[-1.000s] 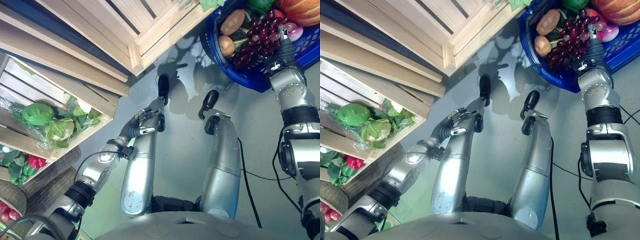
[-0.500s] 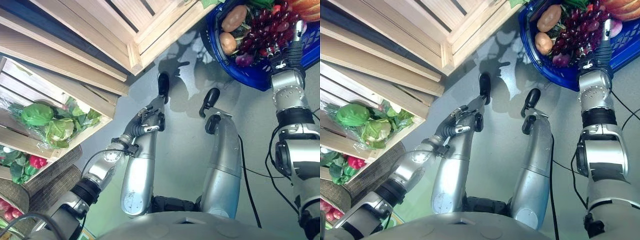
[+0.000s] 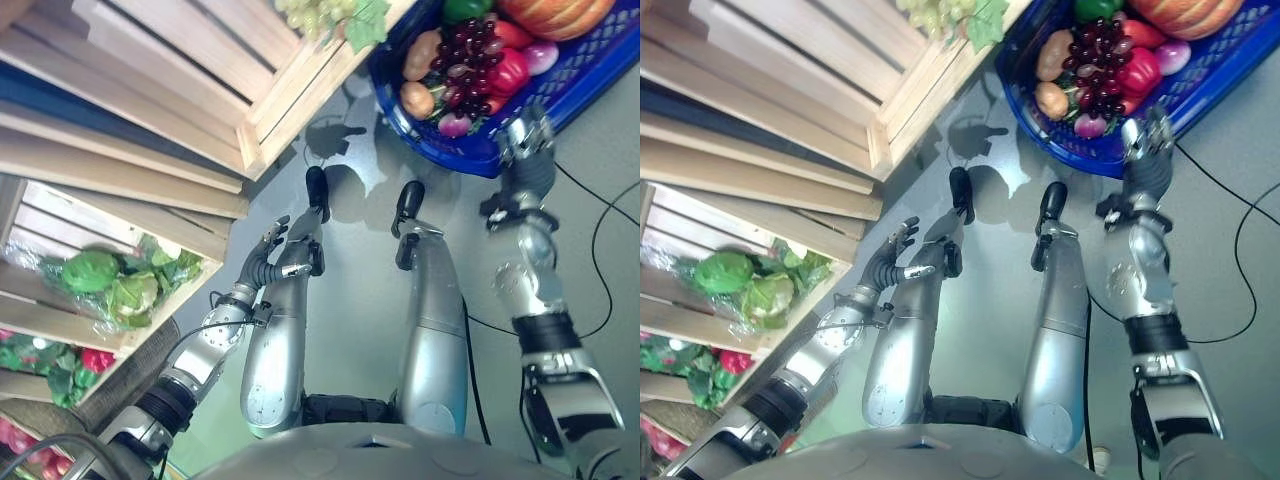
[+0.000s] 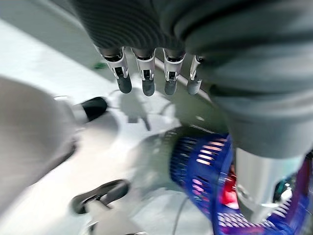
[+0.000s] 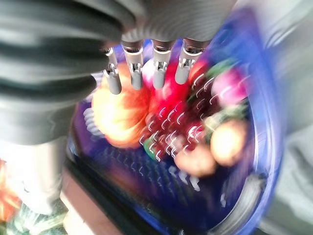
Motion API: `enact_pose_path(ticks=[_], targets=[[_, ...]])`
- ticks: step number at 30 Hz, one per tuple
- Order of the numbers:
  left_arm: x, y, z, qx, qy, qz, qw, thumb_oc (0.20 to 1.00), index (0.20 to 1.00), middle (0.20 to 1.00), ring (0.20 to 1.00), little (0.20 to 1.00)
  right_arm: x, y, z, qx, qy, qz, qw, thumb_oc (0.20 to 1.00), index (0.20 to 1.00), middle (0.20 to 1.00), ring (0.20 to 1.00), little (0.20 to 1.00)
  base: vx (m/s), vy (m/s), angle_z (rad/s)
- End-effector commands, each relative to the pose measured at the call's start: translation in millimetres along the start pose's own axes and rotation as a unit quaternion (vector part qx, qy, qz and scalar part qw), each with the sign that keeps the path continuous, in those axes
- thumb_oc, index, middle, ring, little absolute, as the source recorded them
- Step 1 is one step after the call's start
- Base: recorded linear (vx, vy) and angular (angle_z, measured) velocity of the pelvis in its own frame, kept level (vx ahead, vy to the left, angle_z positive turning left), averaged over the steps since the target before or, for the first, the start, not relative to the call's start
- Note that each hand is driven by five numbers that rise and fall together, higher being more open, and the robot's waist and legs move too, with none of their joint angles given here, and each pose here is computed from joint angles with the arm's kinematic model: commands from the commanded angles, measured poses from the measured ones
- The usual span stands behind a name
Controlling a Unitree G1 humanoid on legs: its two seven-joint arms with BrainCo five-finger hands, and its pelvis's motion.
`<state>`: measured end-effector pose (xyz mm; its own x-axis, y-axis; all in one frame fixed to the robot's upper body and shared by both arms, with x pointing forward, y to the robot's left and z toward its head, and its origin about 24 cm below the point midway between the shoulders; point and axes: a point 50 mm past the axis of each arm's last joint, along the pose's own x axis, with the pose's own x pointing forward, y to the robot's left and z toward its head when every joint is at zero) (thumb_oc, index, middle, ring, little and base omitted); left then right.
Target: Pick up fruits and vegetables into the basket
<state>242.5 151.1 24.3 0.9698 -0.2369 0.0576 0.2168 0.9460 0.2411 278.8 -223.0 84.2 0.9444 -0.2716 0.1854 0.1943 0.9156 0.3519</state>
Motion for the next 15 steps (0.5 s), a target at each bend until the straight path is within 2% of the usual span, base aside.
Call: enact_pose_path(ticks=[1, 6, 10, 15], targets=[[-20, -7, 5, -0.005, -0.046, 0.013, 0.999, 1.0, 1.0, 1.0, 1.0, 1.0, -14, -13, 11, -0.066, -0.05, 0.015, 0.996, 1.0, 1.0, 1.0, 1.0, 1.0, -0.04, 0.114, -0.26], [-18, 9, 34, 0.032, -0.129, 0.055, 0.99, 1.0, 1.0, 1.0, 1.0, 1.0, -31, -9, 16, -0.125, -0.073, 0.048, 0.988, 1.0, 1.0, 1.0, 1.0, 1.0, -0.02, 0.058, -0.21], [-16, 25, 61, 0.086, -0.209, 0.102, 0.969, 1.0, 1.0, 1.0, 1.0, 1.0, -36, -8, 18, -0.17, -0.082, 0.065, 0.98, 1.0, 1.0, 1.0, 1.0, 1.0, 0.0, 0.018, -0.08], [-14, 46, 97, 0.209, -0.309, 0.18, 0.91, 1.0, 1.0, 1.0, 1.0, 1.0, -40, -12, 17, -0.187, -0.073, 0.077, 0.977, 1.0, 1.0, 1.0, 1.0, 1.0, 0.0, -0.002, -0.02]])
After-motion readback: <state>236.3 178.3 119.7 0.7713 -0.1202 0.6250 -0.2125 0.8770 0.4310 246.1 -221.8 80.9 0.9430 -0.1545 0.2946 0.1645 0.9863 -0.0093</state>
